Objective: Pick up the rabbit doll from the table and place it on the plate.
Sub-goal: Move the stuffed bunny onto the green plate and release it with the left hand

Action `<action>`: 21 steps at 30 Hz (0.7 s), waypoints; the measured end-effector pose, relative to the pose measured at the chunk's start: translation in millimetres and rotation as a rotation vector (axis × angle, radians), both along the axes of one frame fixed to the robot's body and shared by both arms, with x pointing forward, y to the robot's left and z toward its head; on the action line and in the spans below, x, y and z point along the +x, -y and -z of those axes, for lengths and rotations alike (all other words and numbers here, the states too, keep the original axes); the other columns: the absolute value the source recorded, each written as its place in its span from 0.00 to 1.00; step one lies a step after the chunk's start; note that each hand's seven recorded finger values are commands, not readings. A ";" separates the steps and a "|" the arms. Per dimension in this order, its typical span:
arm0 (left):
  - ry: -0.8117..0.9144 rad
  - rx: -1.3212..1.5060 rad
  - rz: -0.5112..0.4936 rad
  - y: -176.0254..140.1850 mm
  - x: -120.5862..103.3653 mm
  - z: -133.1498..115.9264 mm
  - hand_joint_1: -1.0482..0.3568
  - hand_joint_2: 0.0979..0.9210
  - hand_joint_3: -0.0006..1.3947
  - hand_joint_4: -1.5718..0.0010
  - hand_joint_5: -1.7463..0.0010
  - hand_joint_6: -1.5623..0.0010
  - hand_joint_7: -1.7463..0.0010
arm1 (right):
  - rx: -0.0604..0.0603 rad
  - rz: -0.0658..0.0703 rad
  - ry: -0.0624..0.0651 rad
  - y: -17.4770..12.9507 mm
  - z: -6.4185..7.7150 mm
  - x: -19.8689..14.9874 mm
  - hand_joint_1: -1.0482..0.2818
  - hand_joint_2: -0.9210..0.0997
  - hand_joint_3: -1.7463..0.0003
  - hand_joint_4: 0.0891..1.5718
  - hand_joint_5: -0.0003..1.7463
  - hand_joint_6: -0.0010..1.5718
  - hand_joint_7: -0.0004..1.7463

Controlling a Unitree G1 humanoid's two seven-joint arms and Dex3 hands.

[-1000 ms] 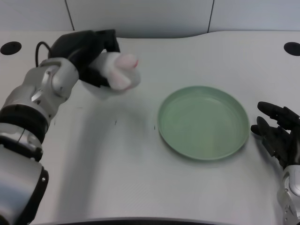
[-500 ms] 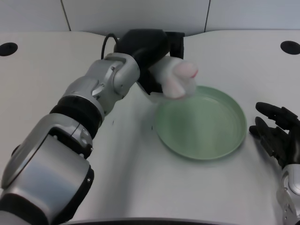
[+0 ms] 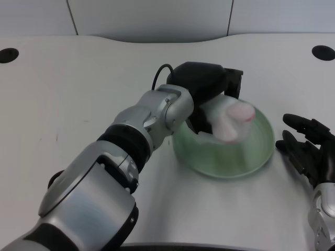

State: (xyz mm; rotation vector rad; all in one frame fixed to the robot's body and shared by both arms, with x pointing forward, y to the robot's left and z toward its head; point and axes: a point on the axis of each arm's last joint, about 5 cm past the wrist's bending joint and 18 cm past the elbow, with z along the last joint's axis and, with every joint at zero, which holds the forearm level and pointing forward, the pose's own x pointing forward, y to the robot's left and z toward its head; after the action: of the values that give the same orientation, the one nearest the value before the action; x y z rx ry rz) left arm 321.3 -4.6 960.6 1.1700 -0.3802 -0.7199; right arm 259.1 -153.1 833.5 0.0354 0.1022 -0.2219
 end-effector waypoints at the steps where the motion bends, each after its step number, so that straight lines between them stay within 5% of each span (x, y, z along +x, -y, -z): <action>1: -0.008 0.005 0.001 0.0 -1.2 3.0 0.54 0.64 0.42 0.50 0.25 0.56 0.11 | -0.001 0.000 0.000 -0.2 0.0 0.0 0.58 0.00 0.88 0.41 0.47 0.52 0.19; 3: -0.016 0.008 -0.002 -0.9 -2.9 7.8 0.55 0.65 0.43 0.55 0.12 0.60 0.02 | -0.002 -0.002 0.001 -0.8 -0.2 0.1 0.57 0.00 0.88 0.41 0.48 0.52 0.19; 11: -0.026 0.006 -0.010 -2.0 -3.8 11.2 0.50 0.75 0.36 0.64 0.01 0.67 0.00 | 0.000 -0.001 0.000 -0.8 -0.3 0.3 0.58 0.00 0.88 0.40 0.47 0.52 0.19; 12: -0.028 0.008 -0.013 -2.1 -3.7 11.3 0.44 0.77 0.26 0.64 0.17 0.69 0.17 | 0.001 -0.001 -0.001 -0.8 -0.2 0.3 0.58 0.00 0.88 0.40 0.47 0.52 0.19; 13: -0.034 0.012 -0.017 -2.3 -3.5 11.3 0.36 0.83 0.12 0.62 0.46 0.67 0.49 | 0.001 -0.001 -0.001 -0.8 -0.2 0.3 0.58 0.00 0.88 0.40 0.47 0.52 0.19; 15: -0.056 0.028 -0.023 -3.6 -2.8 11.7 0.30 0.88 0.03 0.56 0.77 0.59 0.82 | -0.001 0.000 -0.001 -0.9 -0.2 0.3 0.57 0.00 0.88 0.40 0.47 0.52 0.19; 18: -0.060 0.037 -0.028 -6.1 -1.7 11.7 0.24 0.91 0.01 0.63 0.93 0.65 0.97 | -0.003 0.004 -0.001 -1.0 -0.2 0.3 0.58 0.00 0.88 0.40 0.47 0.52 0.19; 21: -0.051 0.054 -0.029 -8.8 -0.5 11.8 0.15 0.94 0.01 0.81 0.99 0.80 1.00 | -0.002 0.006 -0.001 -1.0 -0.3 0.3 0.58 0.00 0.88 0.40 0.46 0.52 0.19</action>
State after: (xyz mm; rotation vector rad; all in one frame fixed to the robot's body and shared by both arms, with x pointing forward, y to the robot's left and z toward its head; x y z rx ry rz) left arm 320.8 4.2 948.8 1.2036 -0.3014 -0.7371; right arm 259.5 -152.1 833.8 0.0332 0.1029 -0.2284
